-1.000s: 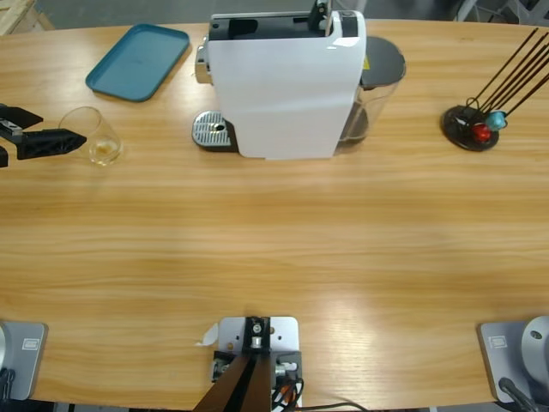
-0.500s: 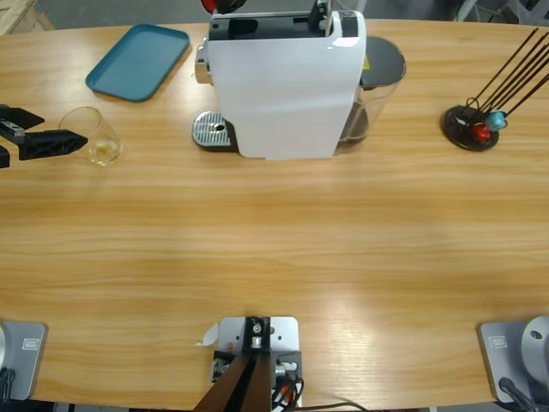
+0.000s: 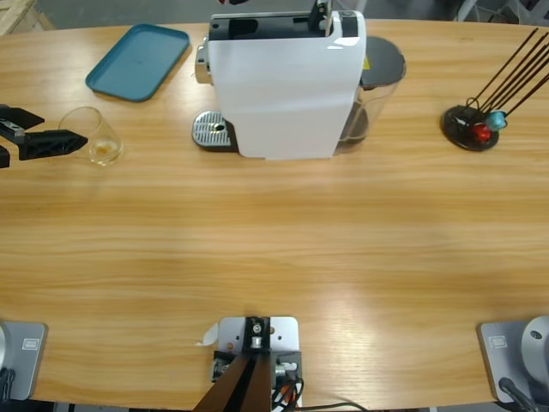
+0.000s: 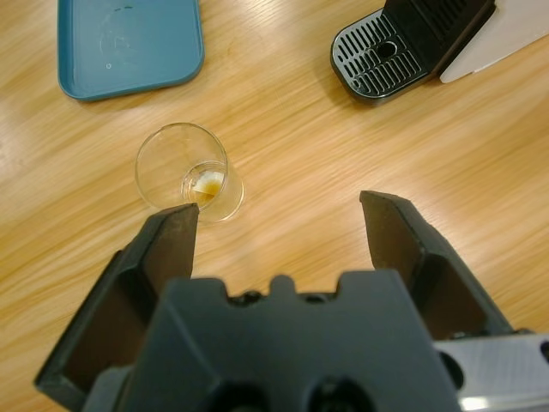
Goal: Pour coffee
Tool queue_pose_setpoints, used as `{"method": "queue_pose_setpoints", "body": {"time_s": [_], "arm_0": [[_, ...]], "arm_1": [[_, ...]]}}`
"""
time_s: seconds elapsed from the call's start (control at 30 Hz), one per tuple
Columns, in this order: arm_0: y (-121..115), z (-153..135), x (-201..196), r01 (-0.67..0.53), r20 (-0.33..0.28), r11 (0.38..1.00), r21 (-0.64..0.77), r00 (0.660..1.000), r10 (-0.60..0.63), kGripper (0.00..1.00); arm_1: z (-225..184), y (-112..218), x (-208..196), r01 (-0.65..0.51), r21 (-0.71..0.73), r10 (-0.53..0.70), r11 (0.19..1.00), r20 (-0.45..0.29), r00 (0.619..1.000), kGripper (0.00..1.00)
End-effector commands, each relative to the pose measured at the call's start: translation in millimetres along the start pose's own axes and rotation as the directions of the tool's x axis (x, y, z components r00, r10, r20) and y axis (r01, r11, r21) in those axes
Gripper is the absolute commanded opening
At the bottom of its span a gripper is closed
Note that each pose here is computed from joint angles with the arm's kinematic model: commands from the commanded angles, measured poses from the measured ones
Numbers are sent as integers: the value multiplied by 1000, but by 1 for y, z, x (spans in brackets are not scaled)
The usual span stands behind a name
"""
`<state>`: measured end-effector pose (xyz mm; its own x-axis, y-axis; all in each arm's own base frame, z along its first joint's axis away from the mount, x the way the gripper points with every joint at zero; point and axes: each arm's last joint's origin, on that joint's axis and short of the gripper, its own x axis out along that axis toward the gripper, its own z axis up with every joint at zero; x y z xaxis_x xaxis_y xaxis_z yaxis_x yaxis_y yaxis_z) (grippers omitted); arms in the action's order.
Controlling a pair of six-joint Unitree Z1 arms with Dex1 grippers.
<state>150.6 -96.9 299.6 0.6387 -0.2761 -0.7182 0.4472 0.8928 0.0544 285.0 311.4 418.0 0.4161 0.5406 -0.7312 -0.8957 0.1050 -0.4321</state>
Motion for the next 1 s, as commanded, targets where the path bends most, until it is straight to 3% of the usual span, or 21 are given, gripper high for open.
{"method": "queue_pose_setpoints", "body": {"time_s": [0.03, 1.0], "arm_0": [[-2, -10, 11, -4, -50, 1000, 2, 999, 4, 816], [-2, -9, 12, -6, -54, 1000, 3, 999, 6, 816]], "arm_1": [[-15, 6, 40, -92, 2, 92, 996, -45, 995, 154], [-34, 0, 64, -116, 22, 117, 993, -69, 991, 154]]}}
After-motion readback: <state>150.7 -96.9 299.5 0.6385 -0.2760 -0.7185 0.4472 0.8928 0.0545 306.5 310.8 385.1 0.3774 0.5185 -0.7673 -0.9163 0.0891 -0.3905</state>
